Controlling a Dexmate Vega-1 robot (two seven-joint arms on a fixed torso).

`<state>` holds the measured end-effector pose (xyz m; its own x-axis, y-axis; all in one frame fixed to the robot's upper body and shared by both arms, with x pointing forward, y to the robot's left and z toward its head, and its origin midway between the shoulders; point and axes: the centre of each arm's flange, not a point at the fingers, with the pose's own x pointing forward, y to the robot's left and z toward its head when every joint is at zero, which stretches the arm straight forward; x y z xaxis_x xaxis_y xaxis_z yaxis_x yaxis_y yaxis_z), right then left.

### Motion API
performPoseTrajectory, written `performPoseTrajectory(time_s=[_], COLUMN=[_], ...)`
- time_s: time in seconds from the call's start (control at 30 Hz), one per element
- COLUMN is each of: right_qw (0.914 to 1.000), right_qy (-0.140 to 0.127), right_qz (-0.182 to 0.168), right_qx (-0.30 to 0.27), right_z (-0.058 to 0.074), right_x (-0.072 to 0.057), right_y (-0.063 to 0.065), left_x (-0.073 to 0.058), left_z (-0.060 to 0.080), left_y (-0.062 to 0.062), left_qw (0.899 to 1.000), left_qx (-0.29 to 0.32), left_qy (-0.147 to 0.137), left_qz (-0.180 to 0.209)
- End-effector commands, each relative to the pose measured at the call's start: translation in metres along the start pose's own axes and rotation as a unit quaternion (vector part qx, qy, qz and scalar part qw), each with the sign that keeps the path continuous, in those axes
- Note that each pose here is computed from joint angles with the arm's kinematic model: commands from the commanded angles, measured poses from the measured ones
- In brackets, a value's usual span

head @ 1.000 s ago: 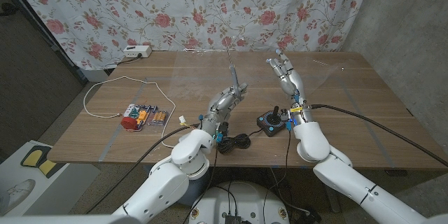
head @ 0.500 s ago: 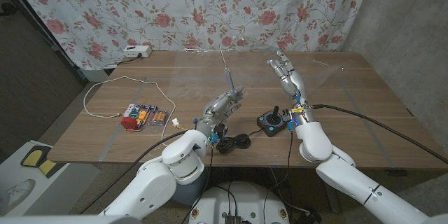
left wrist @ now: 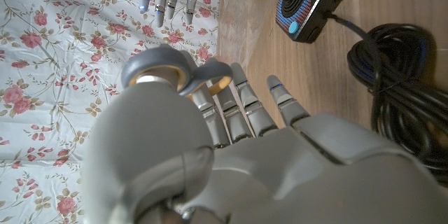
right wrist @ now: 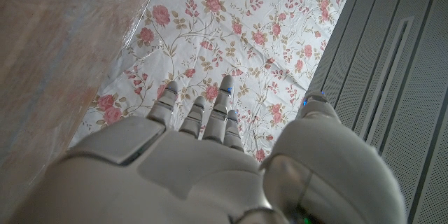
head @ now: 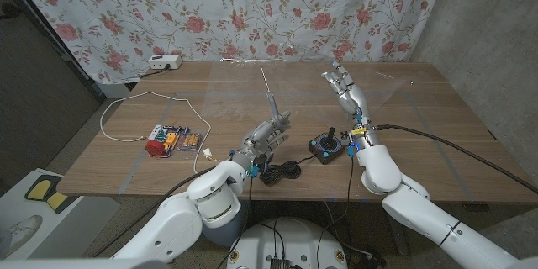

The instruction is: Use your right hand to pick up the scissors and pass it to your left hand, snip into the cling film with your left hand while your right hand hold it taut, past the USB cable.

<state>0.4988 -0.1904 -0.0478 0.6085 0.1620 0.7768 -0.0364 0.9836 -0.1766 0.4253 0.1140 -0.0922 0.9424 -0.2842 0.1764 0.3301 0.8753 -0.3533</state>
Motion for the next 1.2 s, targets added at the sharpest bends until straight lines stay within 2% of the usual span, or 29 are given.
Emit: performPoseTrajectory(time_s=[0.03, 0.2, 0.4, 0.77, 1.2], right_qw=[0.9999, 0.9999, 0.9998, 0.9997, 0.9996], right_qy=[0.013, 0.012, 0.015, 0.019, 0.023], right_qz=[-0.005, -0.006, -0.010, -0.013, -0.016], right_qx=[-0.001, -0.002, -0.005, -0.004, 0.003], right_z=[-0.003, -0.003, -0.002, -0.002, -0.005], right_x=[-0.001, -0.002, -0.002, -0.004, -0.006], right_y=[-0.004, -0.004, -0.007, -0.008, -0.005], left_x=[-0.015, -0.018, -0.023, -0.029, -0.029], left_z=[-0.012, -0.012, -0.015, -0.022, -0.021], left_y=[-0.002, -0.004, -0.004, 0.005, 0.016], left_qw=[0.999, 0.998, 0.996, 0.994, 0.992], left_qx=[-0.018, -0.018, -0.028, 0.005, 0.047], left_qy=[0.049, 0.055, 0.079, 0.097, 0.084], left_qz=[-0.003, 0.003, 0.006, 0.043, 0.077])
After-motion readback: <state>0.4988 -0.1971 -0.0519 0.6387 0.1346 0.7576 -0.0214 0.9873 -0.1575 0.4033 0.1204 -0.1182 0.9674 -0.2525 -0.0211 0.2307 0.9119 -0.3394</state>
